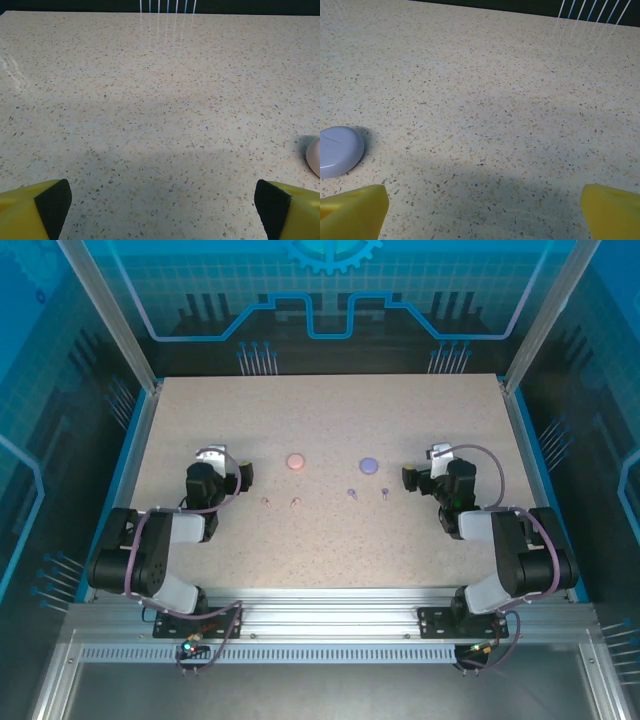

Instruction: Insert the wireless bluetooth earbuds into the charging case

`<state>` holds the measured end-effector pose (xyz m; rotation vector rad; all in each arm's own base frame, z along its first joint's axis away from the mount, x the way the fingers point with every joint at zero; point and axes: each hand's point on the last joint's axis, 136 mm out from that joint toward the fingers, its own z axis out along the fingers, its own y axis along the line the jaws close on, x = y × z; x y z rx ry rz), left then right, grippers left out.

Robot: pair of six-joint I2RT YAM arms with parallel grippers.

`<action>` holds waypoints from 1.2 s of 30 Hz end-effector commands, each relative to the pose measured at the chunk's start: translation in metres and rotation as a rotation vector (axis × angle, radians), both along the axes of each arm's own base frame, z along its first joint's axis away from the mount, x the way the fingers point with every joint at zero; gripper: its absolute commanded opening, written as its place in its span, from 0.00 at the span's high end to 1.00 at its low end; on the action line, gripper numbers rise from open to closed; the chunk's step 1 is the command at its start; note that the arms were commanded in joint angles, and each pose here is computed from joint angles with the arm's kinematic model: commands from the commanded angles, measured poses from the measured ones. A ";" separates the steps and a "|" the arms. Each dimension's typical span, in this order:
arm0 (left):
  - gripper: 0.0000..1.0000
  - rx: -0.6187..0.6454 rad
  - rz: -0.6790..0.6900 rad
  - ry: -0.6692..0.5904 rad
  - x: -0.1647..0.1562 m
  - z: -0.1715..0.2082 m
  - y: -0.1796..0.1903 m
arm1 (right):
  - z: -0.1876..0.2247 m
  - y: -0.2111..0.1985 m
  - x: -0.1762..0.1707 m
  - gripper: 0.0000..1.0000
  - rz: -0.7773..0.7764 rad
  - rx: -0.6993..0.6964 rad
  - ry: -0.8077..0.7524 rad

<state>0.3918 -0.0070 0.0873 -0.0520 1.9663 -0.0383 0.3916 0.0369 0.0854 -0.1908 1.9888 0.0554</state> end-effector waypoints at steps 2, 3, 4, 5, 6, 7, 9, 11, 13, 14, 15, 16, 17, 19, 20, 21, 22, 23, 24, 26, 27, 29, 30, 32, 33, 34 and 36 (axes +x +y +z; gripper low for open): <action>0.01 -0.029 -0.004 -0.006 0.004 0.003 0.000 | 0.008 -0.003 0.005 0.00 -0.003 0.009 -0.019; 0.01 -0.030 -0.005 -0.007 0.005 0.003 0.000 | 0.008 -0.003 0.005 0.00 -0.004 0.009 -0.019; 0.01 -0.031 -0.006 -0.006 0.005 0.003 0.000 | 0.008 -0.003 0.005 0.00 -0.004 0.009 -0.020; 0.01 -0.034 -0.007 -0.004 0.005 0.003 0.000 | 0.008 -0.003 0.005 0.00 -0.005 0.009 -0.020; 0.01 -0.037 -0.008 -0.004 0.005 0.003 0.000 | 0.008 -0.003 0.005 0.00 -0.003 0.008 -0.020; 0.01 -0.037 -0.008 -0.002 0.005 0.003 0.000 | 0.008 -0.004 0.005 0.00 -0.006 0.009 -0.020; 0.01 -0.037 -0.008 -0.004 0.005 0.003 0.000 | 0.008 -0.003 0.006 0.00 -0.005 0.010 -0.020; 0.01 -0.037 -0.009 -0.001 0.004 0.002 0.000 | 0.008 -0.004 0.005 0.00 -0.006 0.011 -0.020; 0.01 -0.037 -0.009 -0.003 0.005 0.003 0.000 | 0.008 -0.004 0.006 0.00 -0.004 0.013 -0.020; 0.01 -0.038 -0.009 -0.003 0.005 0.003 0.000 | 0.008 -0.003 0.005 0.00 -0.003 0.014 -0.020; 0.01 -0.038 -0.009 -0.002 0.005 0.003 0.000 | 0.008 -0.004 0.005 0.00 -0.004 0.014 -0.018; 0.01 -0.039 -0.010 -0.002 0.005 0.003 0.000 | 0.008 -0.004 0.006 0.00 -0.004 0.014 -0.020; 0.01 -0.040 -0.010 0.000 0.005 0.003 0.001 | 0.008 -0.004 0.005 0.00 -0.003 0.013 -0.018; 0.01 -0.040 -0.012 -0.003 0.006 0.004 0.000 | 0.008 -0.004 0.006 0.00 -0.002 0.016 -0.017; 0.01 -0.041 -0.013 0.001 0.005 0.003 0.000 | 0.008 -0.004 0.006 0.00 -0.001 0.016 -0.018; 0.01 -0.041 -0.012 0.000 0.005 0.003 0.001 | 0.008 -0.004 0.006 0.00 -0.001 0.016 -0.018; 0.01 -0.041 -0.012 -0.003 0.005 0.003 0.000 | 0.008 -0.004 0.006 0.00 -0.002 0.016 -0.018; 0.01 -0.040 -0.022 -0.006 0.005 0.004 -0.001 | 0.010 -0.005 0.006 0.00 -0.008 0.016 -0.023; 0.01 -0.035 -0.042 -0.012 0.004 0.008 -0.005 | 0.014 -0.012 0.008 0.00 -0.064 0.004 -0.017; 0.01 -0.029 -0.039 -0.016 0.002 0.017 -0.005 | 0.035 -0.019 0.010 0.00 -0.109 -0.003 0.009; 0.01 -0.030 -0.029 -0.015 0.001 0.023 -0.004 | 0.046 -0.021 0.009 0.00 -0.117 -0.005 0.018; 0.01 -0.030 -0.018 -0.002 -0.002 0.029 -0.002 | 0.069 -0.025 0.009 0.00 -0.160 0.028 0.027; 0.01 -0.026 -0.011 0.001 -0.003 0.033 -0.002 | 0.078 -0.024 0.007 0.00 -0.168 0.053 0.041; 0.01 -0.037 0.024 0.011 -0.005 0.042 0.002 | 0.092 -0.025 0.006 0.00 -0.204 0.132 0.078; 0.01 -0.050 0.030 0.015 -0.007 0.048 0.001 | 0.096 -0.024 0.006 0.00 -0.213 0.184 0.117; 0.01 -0.075 0.041 0.018 -0.008 0.054 0.001 | 0.099 -0.025 0.007 0.00 -0.236 0.234 0.157; 0.01 -0.144 0.078 0.015 -0.010 0.070 0.002 | 0.102 -0.027 0.009 0.00 -0.278 0.283 0.239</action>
